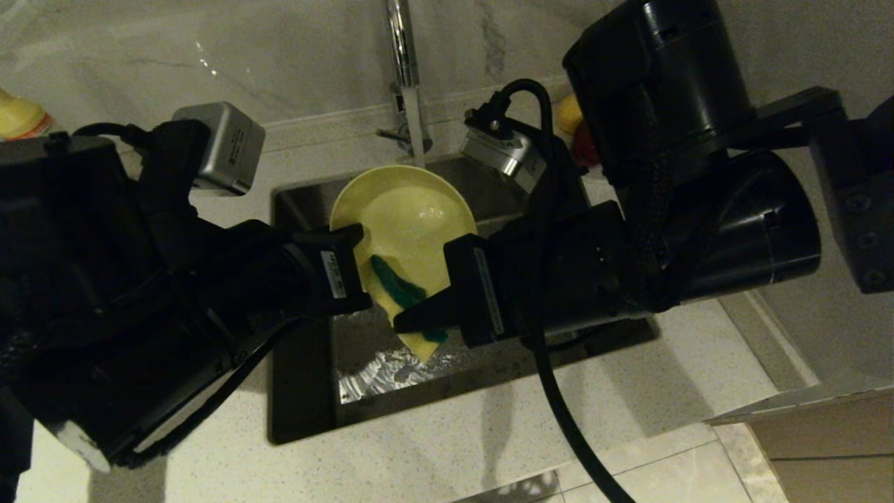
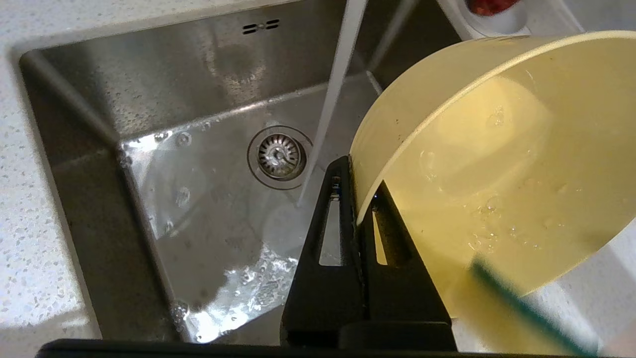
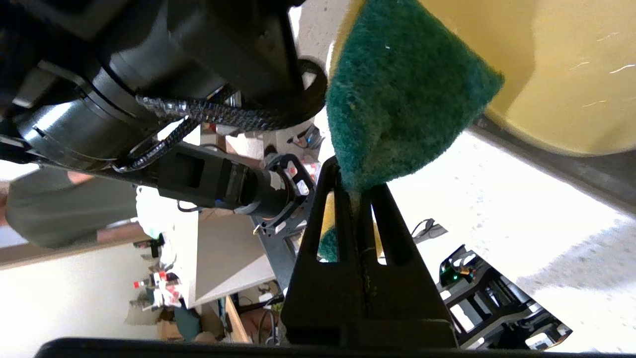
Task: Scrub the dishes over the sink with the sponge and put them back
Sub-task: Wipe the bowl
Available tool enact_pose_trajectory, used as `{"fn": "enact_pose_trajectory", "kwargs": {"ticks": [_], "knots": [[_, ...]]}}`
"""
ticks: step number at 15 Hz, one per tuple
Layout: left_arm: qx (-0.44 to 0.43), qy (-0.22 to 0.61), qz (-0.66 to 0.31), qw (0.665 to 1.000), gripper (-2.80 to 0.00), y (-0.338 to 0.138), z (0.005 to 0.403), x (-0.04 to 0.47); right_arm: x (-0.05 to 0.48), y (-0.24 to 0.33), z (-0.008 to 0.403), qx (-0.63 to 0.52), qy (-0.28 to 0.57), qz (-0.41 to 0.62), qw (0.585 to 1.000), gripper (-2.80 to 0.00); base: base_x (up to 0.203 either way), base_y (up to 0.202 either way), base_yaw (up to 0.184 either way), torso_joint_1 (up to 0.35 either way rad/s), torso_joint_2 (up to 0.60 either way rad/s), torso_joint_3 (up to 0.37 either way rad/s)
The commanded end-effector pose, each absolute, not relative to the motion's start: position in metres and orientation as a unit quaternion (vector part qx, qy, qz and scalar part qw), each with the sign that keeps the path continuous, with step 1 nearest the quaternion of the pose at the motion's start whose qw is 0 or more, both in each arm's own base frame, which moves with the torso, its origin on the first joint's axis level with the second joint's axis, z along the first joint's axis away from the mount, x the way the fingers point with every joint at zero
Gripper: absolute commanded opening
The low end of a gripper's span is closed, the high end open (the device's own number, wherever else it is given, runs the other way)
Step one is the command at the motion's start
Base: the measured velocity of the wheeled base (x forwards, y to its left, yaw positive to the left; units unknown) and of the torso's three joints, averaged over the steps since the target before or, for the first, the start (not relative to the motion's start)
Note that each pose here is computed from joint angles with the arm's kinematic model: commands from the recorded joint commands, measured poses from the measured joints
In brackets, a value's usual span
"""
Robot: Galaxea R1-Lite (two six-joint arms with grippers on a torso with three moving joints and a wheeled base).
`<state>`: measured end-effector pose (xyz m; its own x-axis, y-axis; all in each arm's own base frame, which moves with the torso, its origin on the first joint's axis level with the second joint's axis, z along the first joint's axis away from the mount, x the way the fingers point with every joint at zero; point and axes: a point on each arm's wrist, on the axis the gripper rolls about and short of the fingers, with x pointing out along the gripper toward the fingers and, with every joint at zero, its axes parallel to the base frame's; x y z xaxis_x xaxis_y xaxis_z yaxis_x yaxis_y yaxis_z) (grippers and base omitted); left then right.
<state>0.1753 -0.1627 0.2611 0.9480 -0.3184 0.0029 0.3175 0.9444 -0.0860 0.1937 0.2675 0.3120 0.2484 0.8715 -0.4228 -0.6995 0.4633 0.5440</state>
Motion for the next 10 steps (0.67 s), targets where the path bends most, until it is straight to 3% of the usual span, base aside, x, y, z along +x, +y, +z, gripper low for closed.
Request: {"fn": "enact_pose_trajectory", "kwargs": {"ticks": [1,10], "knots": [[-0.043,0.007,-0.159,0.986,-2.80,-0.165,0.260,0.178,0.197,0.280,0.307,0.121,0.354,0.509,0.776,-2.80,0.000,0.000,0.000,0.000,0.00,0.000],[-0.050,0.001,-0.148,0.988,-2.80,-0.161,0.263,0.181,0.195,0.275,0.305,0.120,0.360,0.504,0.776,-2.80,0.000,0.000,0.000,0.000,0.00,0.000]]}}
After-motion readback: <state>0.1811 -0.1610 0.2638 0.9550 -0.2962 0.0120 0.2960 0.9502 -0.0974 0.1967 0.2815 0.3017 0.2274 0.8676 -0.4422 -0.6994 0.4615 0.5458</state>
